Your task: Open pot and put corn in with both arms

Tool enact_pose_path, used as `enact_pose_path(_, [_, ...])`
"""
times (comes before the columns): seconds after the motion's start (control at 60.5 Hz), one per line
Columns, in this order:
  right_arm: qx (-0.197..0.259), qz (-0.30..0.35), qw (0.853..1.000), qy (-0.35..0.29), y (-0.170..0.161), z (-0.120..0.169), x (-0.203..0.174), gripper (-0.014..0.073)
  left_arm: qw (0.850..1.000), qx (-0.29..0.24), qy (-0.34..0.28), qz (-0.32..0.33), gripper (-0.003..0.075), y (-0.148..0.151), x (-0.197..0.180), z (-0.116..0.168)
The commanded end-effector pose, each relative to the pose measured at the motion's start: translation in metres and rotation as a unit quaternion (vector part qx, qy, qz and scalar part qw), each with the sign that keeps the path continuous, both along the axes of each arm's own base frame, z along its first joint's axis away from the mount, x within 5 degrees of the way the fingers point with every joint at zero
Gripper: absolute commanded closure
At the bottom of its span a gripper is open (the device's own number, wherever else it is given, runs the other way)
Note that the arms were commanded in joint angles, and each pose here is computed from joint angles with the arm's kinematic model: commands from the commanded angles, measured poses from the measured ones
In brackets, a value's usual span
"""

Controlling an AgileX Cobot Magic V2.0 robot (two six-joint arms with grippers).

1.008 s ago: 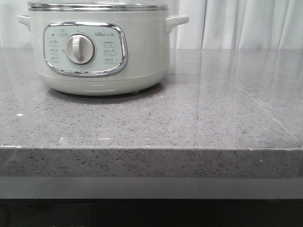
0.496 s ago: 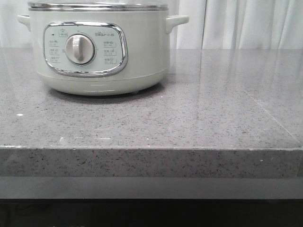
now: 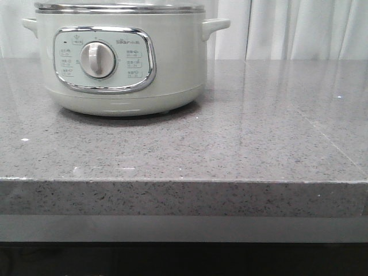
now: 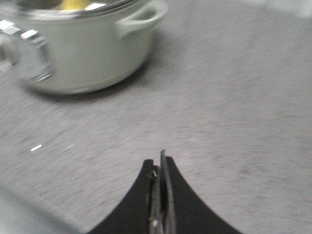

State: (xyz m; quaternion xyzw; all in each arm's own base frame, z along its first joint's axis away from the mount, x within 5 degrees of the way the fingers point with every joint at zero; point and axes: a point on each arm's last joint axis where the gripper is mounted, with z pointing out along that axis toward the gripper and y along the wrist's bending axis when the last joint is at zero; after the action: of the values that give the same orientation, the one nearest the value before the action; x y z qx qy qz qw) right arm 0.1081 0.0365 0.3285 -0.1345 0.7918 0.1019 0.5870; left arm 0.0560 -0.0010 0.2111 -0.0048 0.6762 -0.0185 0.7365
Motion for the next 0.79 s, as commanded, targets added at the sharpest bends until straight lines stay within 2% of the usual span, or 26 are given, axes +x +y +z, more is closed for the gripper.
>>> enact_pose_path(0.0, [0.026,-0.061,0.992,-0.111,-0.016,-0.002,-0.016,0.0664,0.999,-0.005,-0.042,0.002,0.0741,0.001,-0.002,0.004])
enact_pose_path(0.149, [0.036,-0.112,0.978,-0.175,-0.028,-0.044,-0.038,0.0664,0.999,-0.005,-0.042,0.002,0.0741,0.001,-0.002,0.004])
enact_pose_path(0.43, [0.038,-0.142,0.967,-0.206,-0.034,-0.114,-0.054,0.0664,0.999,-0.005,-0.042,0.002,0.0741,0.001,-0.002,0.004])
enact_pose_path(0.777, [0.034,-0.142,0.971,-0.188,-0.034,-0.12,-0.054,0.0664,0.999,-0.005,-0.042,0.002,0.0741,0.001,-0.002,0.004])
